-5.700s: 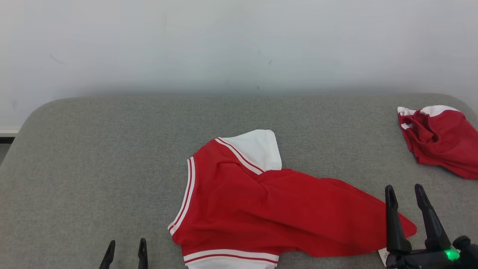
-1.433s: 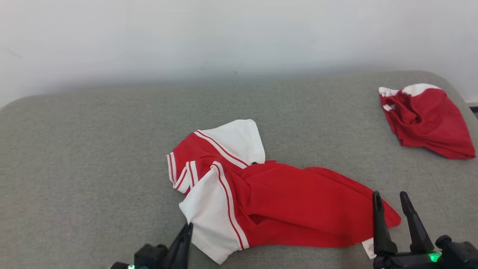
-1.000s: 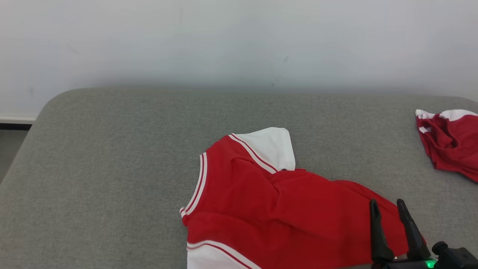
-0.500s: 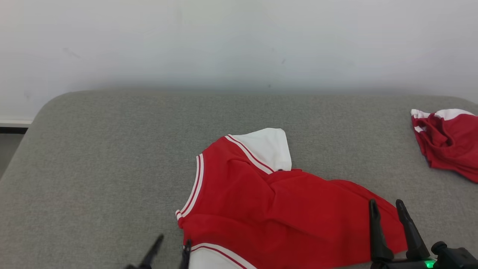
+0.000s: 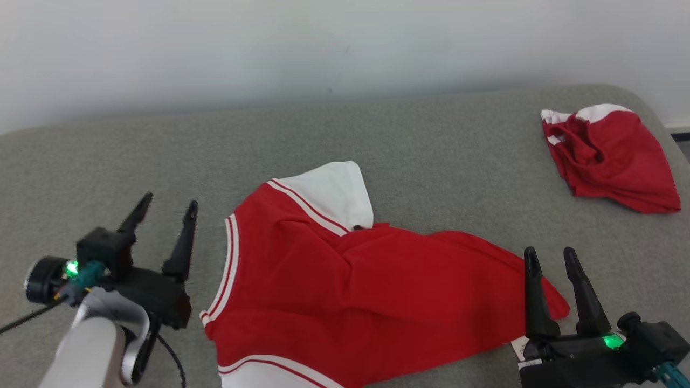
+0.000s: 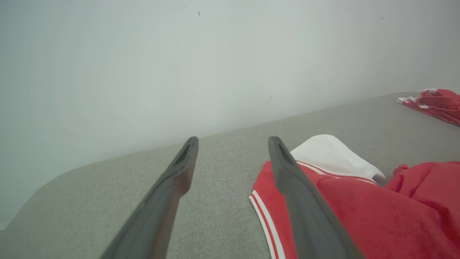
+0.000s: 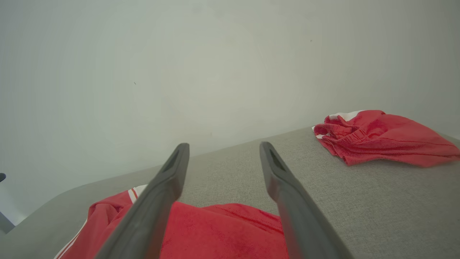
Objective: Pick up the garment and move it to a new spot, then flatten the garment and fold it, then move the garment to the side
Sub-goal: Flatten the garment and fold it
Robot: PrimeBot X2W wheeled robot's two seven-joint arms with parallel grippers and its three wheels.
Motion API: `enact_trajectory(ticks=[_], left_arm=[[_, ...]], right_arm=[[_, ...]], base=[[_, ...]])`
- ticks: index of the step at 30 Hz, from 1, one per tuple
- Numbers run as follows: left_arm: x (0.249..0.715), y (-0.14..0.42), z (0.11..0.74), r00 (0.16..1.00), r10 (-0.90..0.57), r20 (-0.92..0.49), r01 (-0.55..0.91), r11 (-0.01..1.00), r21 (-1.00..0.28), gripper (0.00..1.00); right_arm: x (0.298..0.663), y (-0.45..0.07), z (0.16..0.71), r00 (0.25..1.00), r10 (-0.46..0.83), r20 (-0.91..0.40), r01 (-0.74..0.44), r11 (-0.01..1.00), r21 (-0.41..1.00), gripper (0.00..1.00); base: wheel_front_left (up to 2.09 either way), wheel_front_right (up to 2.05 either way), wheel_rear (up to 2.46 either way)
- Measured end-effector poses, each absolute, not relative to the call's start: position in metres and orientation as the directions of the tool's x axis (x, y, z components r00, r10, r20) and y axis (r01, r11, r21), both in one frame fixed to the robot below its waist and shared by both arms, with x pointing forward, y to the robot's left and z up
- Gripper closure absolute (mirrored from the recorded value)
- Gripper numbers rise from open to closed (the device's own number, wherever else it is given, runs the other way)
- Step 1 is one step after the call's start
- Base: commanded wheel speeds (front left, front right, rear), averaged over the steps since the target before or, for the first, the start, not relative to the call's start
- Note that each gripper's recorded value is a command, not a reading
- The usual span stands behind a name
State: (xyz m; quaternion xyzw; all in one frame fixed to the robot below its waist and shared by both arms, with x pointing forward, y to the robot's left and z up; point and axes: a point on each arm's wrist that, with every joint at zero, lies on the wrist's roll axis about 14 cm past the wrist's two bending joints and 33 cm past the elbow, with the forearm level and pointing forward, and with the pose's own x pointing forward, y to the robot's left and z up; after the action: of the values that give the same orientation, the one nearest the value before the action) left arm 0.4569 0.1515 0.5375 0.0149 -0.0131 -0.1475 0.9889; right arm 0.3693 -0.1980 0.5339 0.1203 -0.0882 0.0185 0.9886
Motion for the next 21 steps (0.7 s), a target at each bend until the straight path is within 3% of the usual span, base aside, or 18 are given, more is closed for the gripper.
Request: enact_trajectory(ticks=[8, 21], left_arm=[[0.515, 0.137, 0.506, 0.922, -0.354, -0.156, 0.364, 0.931, 0.042, 0.0], [0.519, 0.107, 0.416, 0.801, -0.416, -0.431, 0.447, 0.894, -0.032, 0.0]], right_arm=[[0.368, -0.225, 0.52, 0.987, -0.086, 0.135, 0.05, 0.967, 0.249, 0.0], [0.366, -0.248, 0.506, 0.983, -0.16, 0.086, 0.137, 0.963, 0.234, 0.0]], base=[[0.0, 0.0, 0.0], [0.0, 0.0, 0.0]])
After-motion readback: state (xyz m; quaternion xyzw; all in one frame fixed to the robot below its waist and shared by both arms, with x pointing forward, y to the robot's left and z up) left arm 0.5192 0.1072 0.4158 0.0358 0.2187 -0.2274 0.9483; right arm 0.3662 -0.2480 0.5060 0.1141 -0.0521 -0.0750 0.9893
